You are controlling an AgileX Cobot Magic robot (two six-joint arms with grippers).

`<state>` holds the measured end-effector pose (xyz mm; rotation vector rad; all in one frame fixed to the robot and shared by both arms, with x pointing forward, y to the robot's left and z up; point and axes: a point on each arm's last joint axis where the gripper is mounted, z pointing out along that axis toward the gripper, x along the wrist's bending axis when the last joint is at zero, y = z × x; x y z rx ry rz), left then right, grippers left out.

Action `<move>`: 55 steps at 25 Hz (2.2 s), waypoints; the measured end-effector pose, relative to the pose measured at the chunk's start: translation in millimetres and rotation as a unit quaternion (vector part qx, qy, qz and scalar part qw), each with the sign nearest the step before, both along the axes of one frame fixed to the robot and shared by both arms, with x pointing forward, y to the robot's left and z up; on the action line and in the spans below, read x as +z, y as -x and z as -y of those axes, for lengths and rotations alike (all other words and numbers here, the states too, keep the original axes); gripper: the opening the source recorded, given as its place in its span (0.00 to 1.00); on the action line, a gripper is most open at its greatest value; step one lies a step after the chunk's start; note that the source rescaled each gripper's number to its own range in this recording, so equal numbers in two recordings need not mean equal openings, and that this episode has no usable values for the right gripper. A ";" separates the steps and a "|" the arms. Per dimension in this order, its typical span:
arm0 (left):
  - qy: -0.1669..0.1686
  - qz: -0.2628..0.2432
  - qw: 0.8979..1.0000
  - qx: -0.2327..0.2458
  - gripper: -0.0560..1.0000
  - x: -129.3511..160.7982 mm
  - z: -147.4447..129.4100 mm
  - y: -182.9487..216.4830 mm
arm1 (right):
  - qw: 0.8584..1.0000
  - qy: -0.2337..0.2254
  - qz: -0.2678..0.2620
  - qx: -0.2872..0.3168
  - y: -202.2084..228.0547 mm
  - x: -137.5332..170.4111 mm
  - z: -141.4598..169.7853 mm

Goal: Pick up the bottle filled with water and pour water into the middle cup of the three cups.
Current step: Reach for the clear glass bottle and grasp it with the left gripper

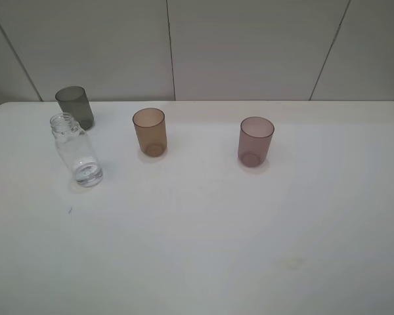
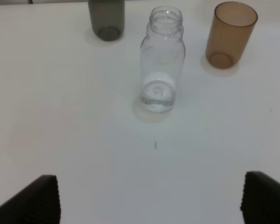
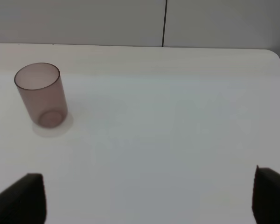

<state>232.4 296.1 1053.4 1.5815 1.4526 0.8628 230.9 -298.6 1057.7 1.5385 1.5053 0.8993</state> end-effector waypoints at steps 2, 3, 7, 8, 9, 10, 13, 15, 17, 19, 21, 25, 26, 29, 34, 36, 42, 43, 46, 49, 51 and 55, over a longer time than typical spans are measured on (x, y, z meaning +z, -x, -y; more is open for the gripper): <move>0.000 0.000 1.000 0.000 0.98 0.0 0.0 0.0 | 1.000 0.000 0.000 0.000 0.0 0.0 0.0; 0.000 0.000 1.000 0.000 0.98 0.0 0.0 0.0 | 1.000 0.000 0.000 0.000 0.0 0.0 0.0; 0.000 0.000 1.000 0.000 0.98 0.0 0.0 0.0 | 1.000 0.000 0.000 0.000 0.0 0.0 0.0; 0.000 0.000 1.000 0.000 0.98 0.0 0.0 0.0 | 1.000 0.000 0.000 0.000 0.0 0.0 0.0; 0.000 0.000 1.000 0.000 0.98 0.0 0.0 0.0 | 1.000 0.000 0.000 0.000 0.0 0.0 0.0; 0.000 0.000 1.000 0.000 0.98 0.0 0.0 0.0 | 1.000 0.000 0.000 0.000 0.0 0.0 0.0; 0.000 0.000 1.000 0.000 0.98 0.0 0.0 0.0 | 1.000 0.000 0.000 0.000 0.0 0.0 0.0; 0.000 0.000 1.000 0.000 0.98 0.0 0.0 0.0 | 1.000 0.000 0.000 0.000 0.0 0.0 0.0; 0.000 0.000 1.000 0.000 0.98 0.0 0.0 0.0 | 1.000 0.000 0.000 0.000 0.0 0.0 0.0; 0.000 0.000 1.000 0.000 0.98 0.0 0.0 0.0 | 1.000 0.000 0.000 0.000 0.0 0.0 0.0; 0.000 0.000 1.000 0.000 0.98 0.0 0.0 0.0 | 1.000 0.000 0.000 0.000 0.0 0.0 0.0; 0.000 0.000 1.000 0.000 0.98 0.0 0.0 0.0 | 1.000 0.000 0.000 0.000 0.0 0.0 0.0; 0.000 0.000 1.000 0.000 0.98 0.0 0.0 0.0 | 1.000 0.000 0.000 0.000 0.0 0.0 0.0; 0.000 0.000 1.000 0.000 0.98 0.0 0.0 0.0 | 1.000 0.000 0.000 0.000 0.0 0.0 0.0; -0.009 -0.004 1.000 0.013 0.98 0.0 -2.7 -1.6 | 1.000 0.000 0.000 0.000 0.0 0.0 0.0; -0.010 -0.015 1.000 0.012 0.98 0.0 -2.7 -5.1 | 1.000 -0.002 0.000 0.002 0.0 0.0 -0.5; -0.040 -0.074 0.996 -0.044 0.98 3.0 0.0 -28.1 | 1.000 0.000 0.000 0.000 0.0 0.0 0.0; -0.045 -0.077 0.995 -0.048 0.98 5.1 0.9 -33.4 | 1.000 0.000 0.000 0.000 0.0 0.0 0.0; -0.042 -0.066 0.996 -0.054 0.98 11.5 5.4 -55.8 | 1.000 0.000 0.000 0.000 0.0 0.0 0.0; -0.016 -0.043 0.997 -0.057 0.98 16.7 11.5 -77.4 | 1.000 0.000 0.000 0.000 0.0 0.0 0.0; -0.004 -0.033 0.998 -0.055 0.98 18.5 14.4 -91.1 | 1.000 0.000 0.000 0.000 0.0 0.0 0.0; 0.010 -0.025 0.999 -0.043 0.98 -1.7 18.1 -120.0 | 1.000 0.000 0.000 0.000 0.0 0.0 0.0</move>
